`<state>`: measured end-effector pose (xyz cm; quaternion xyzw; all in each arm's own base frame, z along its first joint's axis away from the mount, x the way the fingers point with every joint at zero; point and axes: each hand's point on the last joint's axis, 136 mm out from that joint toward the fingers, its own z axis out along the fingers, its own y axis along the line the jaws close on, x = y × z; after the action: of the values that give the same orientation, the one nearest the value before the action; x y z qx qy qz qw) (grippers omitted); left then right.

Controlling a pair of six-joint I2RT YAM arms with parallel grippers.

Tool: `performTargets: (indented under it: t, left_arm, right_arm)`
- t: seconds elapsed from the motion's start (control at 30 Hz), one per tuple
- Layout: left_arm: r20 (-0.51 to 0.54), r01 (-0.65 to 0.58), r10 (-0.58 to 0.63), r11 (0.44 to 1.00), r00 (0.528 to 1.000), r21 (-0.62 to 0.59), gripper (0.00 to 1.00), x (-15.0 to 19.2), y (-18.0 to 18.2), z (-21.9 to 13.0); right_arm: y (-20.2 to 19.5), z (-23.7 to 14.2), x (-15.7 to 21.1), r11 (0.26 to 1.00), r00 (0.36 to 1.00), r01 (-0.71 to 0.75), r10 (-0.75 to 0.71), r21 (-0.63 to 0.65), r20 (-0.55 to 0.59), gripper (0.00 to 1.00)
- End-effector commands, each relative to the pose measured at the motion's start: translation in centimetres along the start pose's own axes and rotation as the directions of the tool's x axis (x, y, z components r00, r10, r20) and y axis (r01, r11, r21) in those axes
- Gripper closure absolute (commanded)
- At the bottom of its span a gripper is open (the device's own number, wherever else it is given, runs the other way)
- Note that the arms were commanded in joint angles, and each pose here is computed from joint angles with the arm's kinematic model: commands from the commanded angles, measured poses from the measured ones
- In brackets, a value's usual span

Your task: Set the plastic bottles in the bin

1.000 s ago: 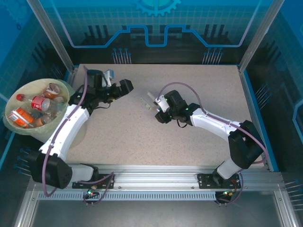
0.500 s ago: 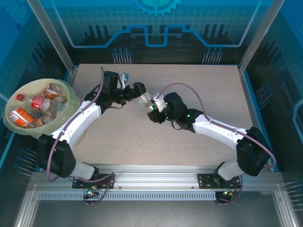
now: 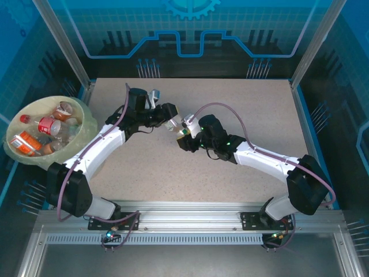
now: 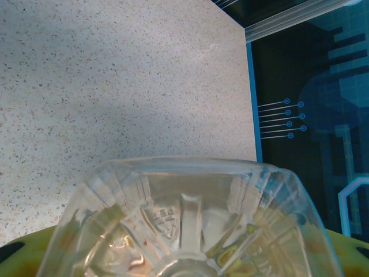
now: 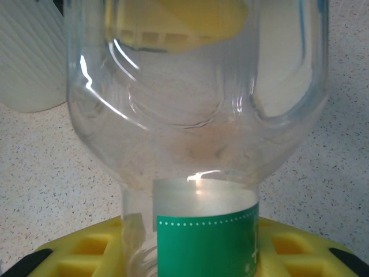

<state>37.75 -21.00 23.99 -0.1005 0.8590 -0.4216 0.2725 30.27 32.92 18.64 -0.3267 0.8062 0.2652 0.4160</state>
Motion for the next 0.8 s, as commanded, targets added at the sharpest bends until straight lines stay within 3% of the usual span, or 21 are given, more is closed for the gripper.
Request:
performTargets:
  t: [0.0,0.13,0.23,0.3,0.4,0.43,0.77]
  left_arm:
    - [0.023,-0.023,0.024,1.0,0.999,-0.005,0.51,0.2,0.1,-0.5]
    - [0.033,-0.037,0.037,0.999,0.999,-0.008,0.53,0.1,0.1,-0.7]
    - [0.056,-0.05,0.051,0.999,0.997,-0.02,0.55,-0.2,0.0,-1.2]
    - [0.09,-0.062,0.065,0.997,0.994,-0.033,0.55,-0.7,-0.2,-2.0]
    - [0.139,-0.087,0.095,0.994,0.986,-0.066,0.55,-1.4,-0.3,-3.3]
    - [0.153,-0.09,0.101,0.993,0.983,-0.078,0.55,-1.6,-0.3,-3.8]
    - [0.287,-0.084,0.116,0.989,0.951,-0.121,0.57,-3.1,-0.6,-10.5]
  right_arm:
    - [1.6,-0.5,-1.5,0.997,0.996,0.065,-0.062,-0.049,0.067,0.62]
    - [2.0,-0.8,-1.6,0.994,0.994,0.091,-0.087,-0.06,0.065,0.56]
    - [2.8,-1.2,-1.3,0.984,0.989,0.144,-0.139,-0.106,0.055,0.46]
    - [3.4,-1.8,-1.1,0.973,0.981,0.192,-0.187,-0.129,0.046,0.33]
    - [3.3,-3.0,-1.1,0.96,0.964,0.264,-0.26,-0.098,0.05,0.21]
    - [3.2,-3.5,-1.1,0.954,0.957,0.288,-0.284,-0.086,0.054,0.02]
    - [2.5,-7.1,-1.2,0.917,0.917,0.398,-0.397,-0.024,0.044,0.0]
